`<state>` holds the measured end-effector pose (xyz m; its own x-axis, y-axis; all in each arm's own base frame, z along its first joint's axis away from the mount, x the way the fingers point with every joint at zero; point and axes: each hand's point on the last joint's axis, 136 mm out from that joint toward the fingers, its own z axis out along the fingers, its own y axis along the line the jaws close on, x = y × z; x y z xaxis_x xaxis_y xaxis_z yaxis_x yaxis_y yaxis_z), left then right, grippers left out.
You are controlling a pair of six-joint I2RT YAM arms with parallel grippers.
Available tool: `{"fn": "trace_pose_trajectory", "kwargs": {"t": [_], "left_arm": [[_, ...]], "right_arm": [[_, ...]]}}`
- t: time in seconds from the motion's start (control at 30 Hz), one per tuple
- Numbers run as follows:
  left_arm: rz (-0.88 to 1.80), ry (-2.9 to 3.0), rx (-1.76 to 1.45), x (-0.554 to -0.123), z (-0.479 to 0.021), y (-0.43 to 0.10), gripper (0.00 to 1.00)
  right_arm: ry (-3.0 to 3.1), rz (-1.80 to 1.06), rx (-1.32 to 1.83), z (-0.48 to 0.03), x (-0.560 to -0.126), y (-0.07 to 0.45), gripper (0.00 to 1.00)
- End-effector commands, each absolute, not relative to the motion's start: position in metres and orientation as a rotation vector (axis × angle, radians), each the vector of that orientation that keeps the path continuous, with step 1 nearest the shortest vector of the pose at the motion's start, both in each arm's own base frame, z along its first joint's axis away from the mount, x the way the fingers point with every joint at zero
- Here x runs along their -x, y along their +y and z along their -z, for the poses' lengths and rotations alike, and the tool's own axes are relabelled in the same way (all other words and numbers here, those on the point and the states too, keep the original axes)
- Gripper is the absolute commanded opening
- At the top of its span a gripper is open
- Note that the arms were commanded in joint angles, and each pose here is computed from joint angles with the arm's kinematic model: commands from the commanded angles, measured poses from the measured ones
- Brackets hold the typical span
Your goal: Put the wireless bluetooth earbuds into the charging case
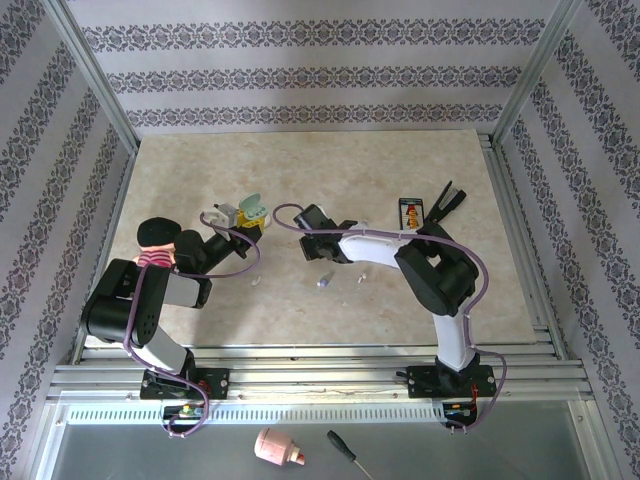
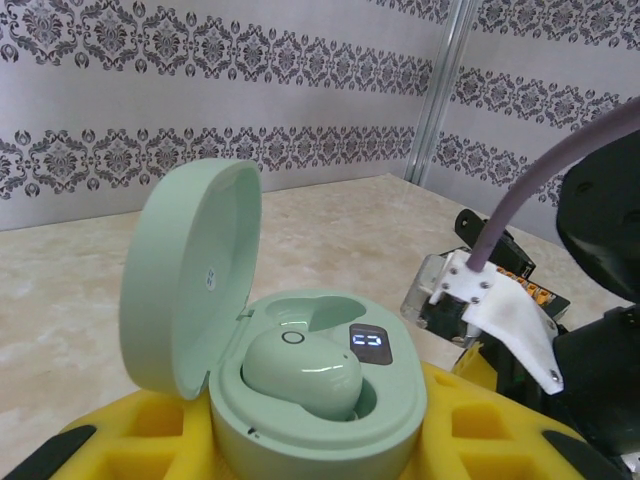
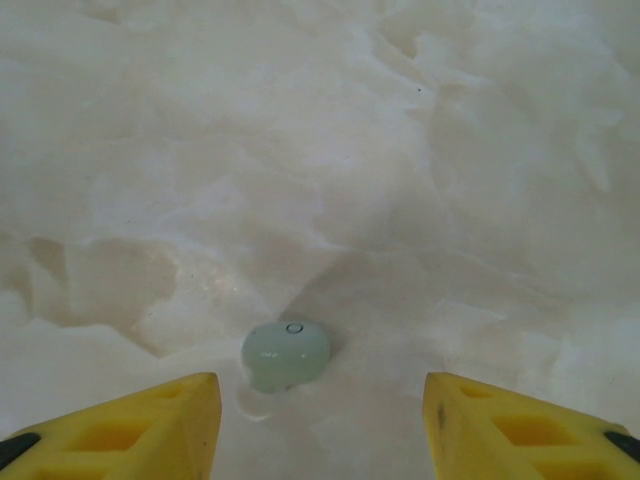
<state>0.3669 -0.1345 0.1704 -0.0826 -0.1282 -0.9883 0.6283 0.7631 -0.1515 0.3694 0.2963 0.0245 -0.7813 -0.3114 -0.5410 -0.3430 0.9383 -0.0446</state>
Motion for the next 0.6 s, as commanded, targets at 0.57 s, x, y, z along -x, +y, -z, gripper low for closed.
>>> {"fn": "trace_pose_trajectory", "kwargs": {"t": [0.57], "left_arm": [[0.670, 1.445, -0.448, -0.363, -0.192, -0.135, 0.20]], "right_arm": [[2.541, 0.117, 0.465, -0.034, -0.367, 0.259, 0.55]]}}
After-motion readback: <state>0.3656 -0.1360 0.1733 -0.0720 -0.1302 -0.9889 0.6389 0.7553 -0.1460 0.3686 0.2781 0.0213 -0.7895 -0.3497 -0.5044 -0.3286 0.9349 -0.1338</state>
